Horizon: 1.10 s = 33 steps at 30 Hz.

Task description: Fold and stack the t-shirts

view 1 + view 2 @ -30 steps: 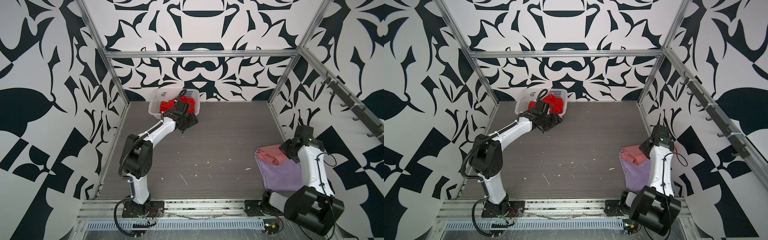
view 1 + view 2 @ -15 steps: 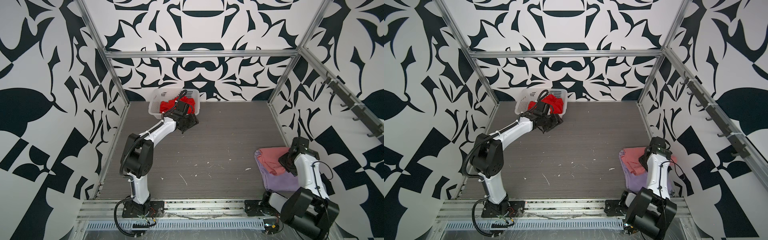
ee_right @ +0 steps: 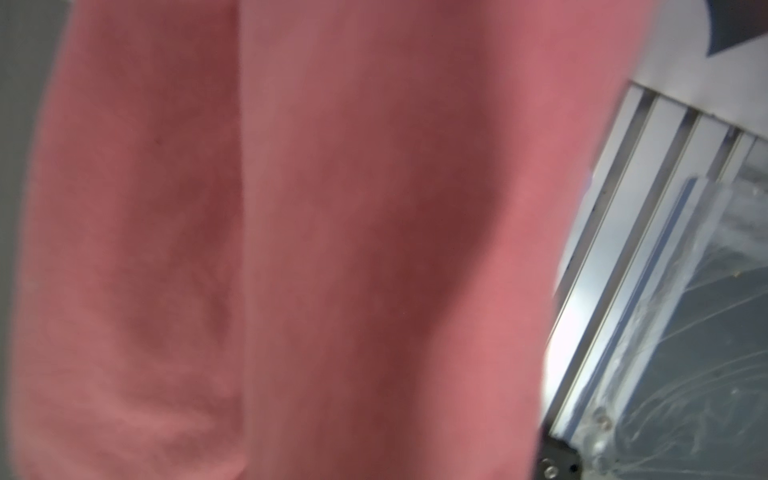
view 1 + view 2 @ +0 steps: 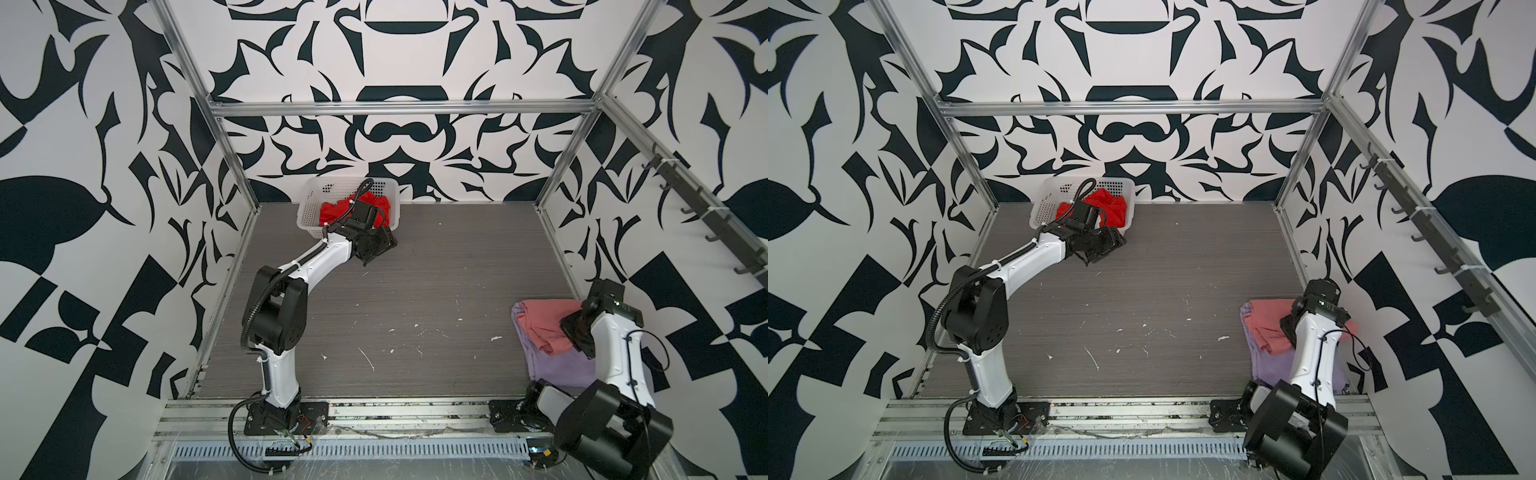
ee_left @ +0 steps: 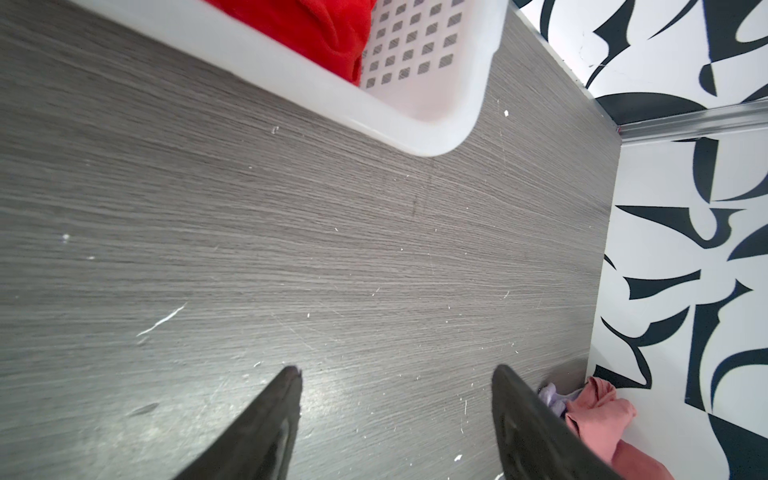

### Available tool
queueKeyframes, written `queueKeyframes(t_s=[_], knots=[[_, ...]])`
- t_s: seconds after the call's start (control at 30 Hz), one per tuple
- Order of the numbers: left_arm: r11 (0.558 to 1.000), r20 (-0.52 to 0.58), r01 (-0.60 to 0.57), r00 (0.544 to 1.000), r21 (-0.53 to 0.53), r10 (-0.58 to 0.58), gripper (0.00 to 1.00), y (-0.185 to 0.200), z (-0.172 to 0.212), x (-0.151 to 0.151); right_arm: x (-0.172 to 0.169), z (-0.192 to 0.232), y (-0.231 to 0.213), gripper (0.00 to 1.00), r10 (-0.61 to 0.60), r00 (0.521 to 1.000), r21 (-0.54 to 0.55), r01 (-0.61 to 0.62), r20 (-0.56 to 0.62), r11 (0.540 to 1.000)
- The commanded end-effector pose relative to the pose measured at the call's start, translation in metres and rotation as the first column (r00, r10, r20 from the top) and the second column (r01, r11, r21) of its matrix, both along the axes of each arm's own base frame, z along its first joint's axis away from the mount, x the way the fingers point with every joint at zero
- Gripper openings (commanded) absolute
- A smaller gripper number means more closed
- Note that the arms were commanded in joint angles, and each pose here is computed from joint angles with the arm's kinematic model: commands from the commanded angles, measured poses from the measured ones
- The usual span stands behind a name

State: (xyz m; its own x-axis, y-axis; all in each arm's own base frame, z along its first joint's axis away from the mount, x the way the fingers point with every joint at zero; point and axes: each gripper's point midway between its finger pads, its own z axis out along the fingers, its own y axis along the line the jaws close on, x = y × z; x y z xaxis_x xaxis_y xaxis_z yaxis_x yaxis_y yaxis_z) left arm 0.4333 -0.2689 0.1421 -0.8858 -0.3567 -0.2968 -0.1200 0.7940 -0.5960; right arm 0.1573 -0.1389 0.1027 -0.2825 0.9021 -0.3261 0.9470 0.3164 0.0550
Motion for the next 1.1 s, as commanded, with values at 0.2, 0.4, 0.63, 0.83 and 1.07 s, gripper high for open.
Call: queueKeyframes(t_s=[0.2,0.4,0.63,0.83,1.07], knots=[[1.0,-0.002,0.014,1.0,-0.021,-0.014,0.75,-0.005,0.001,0.014,0.009,0.04,-0.004,0.0,-0.031,0.994,-0.037,0.035,0.109,0.999],[1.0,-0.009,0.007,1.0,-0.022,-0.007,0.75,-0.002,-0.002,0.017,-0.004,0.037,-0.001,0.0,-0.034,0.998,-0.039,0.036,0.052,0.999],[1.0,-0.018,0.003,1.0,-0.031,-0.003,0.75,-0.001,-0.006,0.021,-0.023,0.019,-0.002,0.13,-0.079,0.996,-0.047,0.077,-0.039,0.996],[0.999,-0.027,0.002,1.0,-0.043,-0.003,0.75,0.0,-0.009,0.024,-0.03,0.014,-0.004,0.37,-0.138,0.988,-0.052,0.135,-0.063,0.989],[0.999,-0.036,-0.006,0.999,-0.053,0.004,0.75,0.005,-0.012,0.028,-0.037,0.05,-0.014,0.48,-0.217,0.976,-0.134,0.215,0.003,0.967]])
